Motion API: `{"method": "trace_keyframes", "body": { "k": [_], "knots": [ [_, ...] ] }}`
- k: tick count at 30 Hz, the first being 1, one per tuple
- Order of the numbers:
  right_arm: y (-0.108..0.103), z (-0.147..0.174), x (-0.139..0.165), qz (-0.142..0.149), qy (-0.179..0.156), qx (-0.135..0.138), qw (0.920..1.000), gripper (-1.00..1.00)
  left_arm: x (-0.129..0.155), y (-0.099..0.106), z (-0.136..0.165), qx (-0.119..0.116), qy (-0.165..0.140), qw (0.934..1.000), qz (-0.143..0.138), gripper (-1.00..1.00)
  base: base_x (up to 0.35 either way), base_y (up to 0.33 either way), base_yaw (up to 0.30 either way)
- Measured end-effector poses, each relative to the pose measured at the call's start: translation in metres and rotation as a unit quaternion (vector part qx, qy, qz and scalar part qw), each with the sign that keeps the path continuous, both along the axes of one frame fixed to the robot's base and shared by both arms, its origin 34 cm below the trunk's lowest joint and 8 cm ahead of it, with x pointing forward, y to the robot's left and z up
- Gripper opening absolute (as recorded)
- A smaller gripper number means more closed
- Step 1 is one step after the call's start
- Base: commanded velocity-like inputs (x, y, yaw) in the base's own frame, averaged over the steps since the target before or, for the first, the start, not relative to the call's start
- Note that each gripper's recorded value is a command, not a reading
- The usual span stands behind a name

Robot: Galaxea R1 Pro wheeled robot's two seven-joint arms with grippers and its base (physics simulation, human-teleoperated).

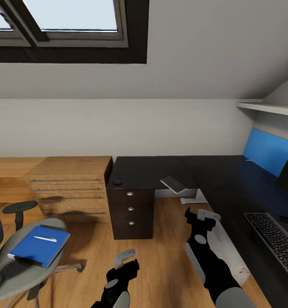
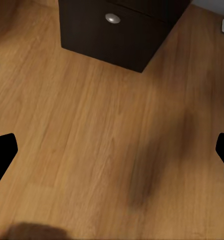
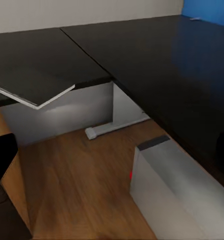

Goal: In the bedroom, organize the workspace by keeping the computer under the desk, ensuring the monitor is on the desk, placing the keyboard on the desk next to the monitor, placing the mouse on the desk next to the keyboard, moving the folder from the swivel chair onto the desk next to the mouse, stacking the notebook on top of the folder with the pen on top of the notebook, and positioning the swivel chair next to the desk.

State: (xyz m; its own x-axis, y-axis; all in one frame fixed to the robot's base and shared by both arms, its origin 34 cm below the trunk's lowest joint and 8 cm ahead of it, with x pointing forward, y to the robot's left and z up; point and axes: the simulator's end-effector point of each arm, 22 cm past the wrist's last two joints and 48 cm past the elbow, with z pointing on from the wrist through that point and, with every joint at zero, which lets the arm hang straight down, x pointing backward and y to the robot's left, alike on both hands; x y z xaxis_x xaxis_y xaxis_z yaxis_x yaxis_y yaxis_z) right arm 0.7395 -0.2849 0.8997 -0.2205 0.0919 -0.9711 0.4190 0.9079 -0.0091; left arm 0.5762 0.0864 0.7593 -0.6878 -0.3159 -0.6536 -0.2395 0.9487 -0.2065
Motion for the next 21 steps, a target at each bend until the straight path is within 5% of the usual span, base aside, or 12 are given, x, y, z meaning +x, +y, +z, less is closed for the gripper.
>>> {"method": "trace_keyframes", "body": {
  "k": [4, 9, 11, 14, 21],
  "knots": [
    [0.000, -0.010, -0.003, -0.005, 0.019, 0.011, 0.9998, 1.00, 0.000, 0.000, 0.000, 0.000, 0.000, 1.0000, 0.000, 1.00, 0.327, 0.000, 0.000],
    [0.007, -0.053, -0.019, 0.010, 0.139, 0.025, 0.9899, 1.00, 0.000, 0.000, 0.000, 0.000, 0.001, 1.0000, 0.000, 1.00, 0.327, 0.000, 0.000],
    [0.017, -0.074, -0.030, 0.028, 0.195, 0.044, 0.9794, 1.00, 0.000, 0.000, 0.000, 0.000, 0.001, 1.0000, -0.001, 1.00, 0.327, 0.000, 0.000],
    [0.026, -0.080, -0.032, 0.043, 0.213, 0.063, 0.9740, 1.00, 0.000, -0.001, 0.000, 0.000, 0.001, 1.0000, -0.001, 1.00, 0.327, 0.000, 0.000],
    [0.036, -0.060, -0.023, 0.057, 0.196, 0.078, 0.9759, 1.00, 0.000, -0.001, 0.000, 0.000, 0.001, 1.0000, -0.001, 1.00, 0.327, 0.000, 0.018]
  ]
}}
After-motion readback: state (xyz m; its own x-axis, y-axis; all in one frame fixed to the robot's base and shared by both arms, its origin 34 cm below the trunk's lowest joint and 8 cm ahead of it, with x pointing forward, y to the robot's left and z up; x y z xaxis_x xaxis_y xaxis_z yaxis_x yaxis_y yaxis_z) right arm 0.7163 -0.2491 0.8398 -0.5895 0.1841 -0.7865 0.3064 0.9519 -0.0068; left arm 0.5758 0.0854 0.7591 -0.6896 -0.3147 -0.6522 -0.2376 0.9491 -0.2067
